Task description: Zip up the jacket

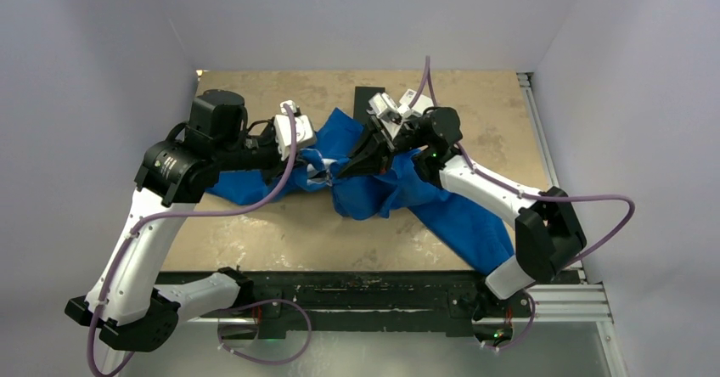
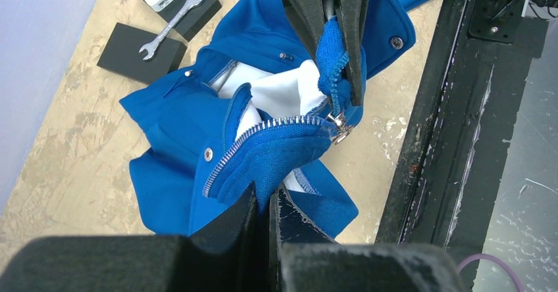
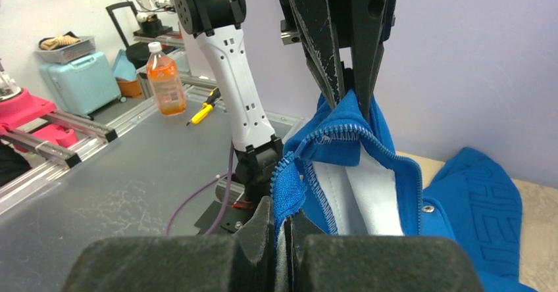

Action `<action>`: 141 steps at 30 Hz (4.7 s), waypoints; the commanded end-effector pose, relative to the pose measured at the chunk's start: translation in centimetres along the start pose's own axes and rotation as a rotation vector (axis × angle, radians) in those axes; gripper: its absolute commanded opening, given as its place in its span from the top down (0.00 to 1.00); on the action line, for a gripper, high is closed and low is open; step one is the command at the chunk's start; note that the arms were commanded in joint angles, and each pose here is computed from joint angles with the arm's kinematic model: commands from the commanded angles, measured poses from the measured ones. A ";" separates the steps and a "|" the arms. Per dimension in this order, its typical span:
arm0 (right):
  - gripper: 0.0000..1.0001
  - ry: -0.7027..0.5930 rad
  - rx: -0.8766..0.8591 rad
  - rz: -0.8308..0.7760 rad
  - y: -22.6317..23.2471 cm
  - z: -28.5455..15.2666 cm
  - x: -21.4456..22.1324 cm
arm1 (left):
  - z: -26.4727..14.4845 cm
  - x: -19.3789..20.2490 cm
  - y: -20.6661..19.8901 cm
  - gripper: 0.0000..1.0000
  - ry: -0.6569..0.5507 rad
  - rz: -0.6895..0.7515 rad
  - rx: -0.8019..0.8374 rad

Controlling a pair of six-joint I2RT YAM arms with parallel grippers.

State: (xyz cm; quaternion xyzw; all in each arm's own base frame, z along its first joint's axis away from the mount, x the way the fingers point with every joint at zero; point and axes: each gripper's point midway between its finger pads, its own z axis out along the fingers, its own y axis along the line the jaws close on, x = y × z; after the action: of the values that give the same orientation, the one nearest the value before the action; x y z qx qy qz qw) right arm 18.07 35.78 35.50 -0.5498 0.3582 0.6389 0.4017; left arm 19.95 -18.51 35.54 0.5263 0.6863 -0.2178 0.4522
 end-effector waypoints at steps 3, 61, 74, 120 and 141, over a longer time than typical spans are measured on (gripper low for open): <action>1.00 -0.022 -0.052 -0.092 1.3 0.5 -2.6 | -0.5 -1.1 -0.2 1.00 -0.049 0.056 0.000; 1.00 -0.052 -0.030 -0.073 0.3 0.8 -3.1 | -0.5 -1.2 -0.9 1.00 -0.061 0.074 0.037; 1.00 -0.065 -0.050 -0.072 0.9 0.7 -3.2 | -0.4 -0.7 -0.8 1.00 -0.049 0.087 0.032; 1.00 -0.050 -0.083 -0.060 2.0 1.4 -2.7 | -0.9 -1.9 0.0 1.00 -0.086 0.066 -0.002; 1.00 -0.071 -0.083 -0.058 1.6 1.5 -3.1 | -1.0 -1.0 -1.6 1.00 -0.079 0.114 0.074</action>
State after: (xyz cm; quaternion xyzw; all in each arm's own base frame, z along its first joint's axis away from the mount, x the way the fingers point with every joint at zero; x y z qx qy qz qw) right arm 16.65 36.15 36.45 -0.5507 0.3356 0.6629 0.3804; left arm 19.11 -18.78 35.55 0.5550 0.6577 -0.2309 0.4540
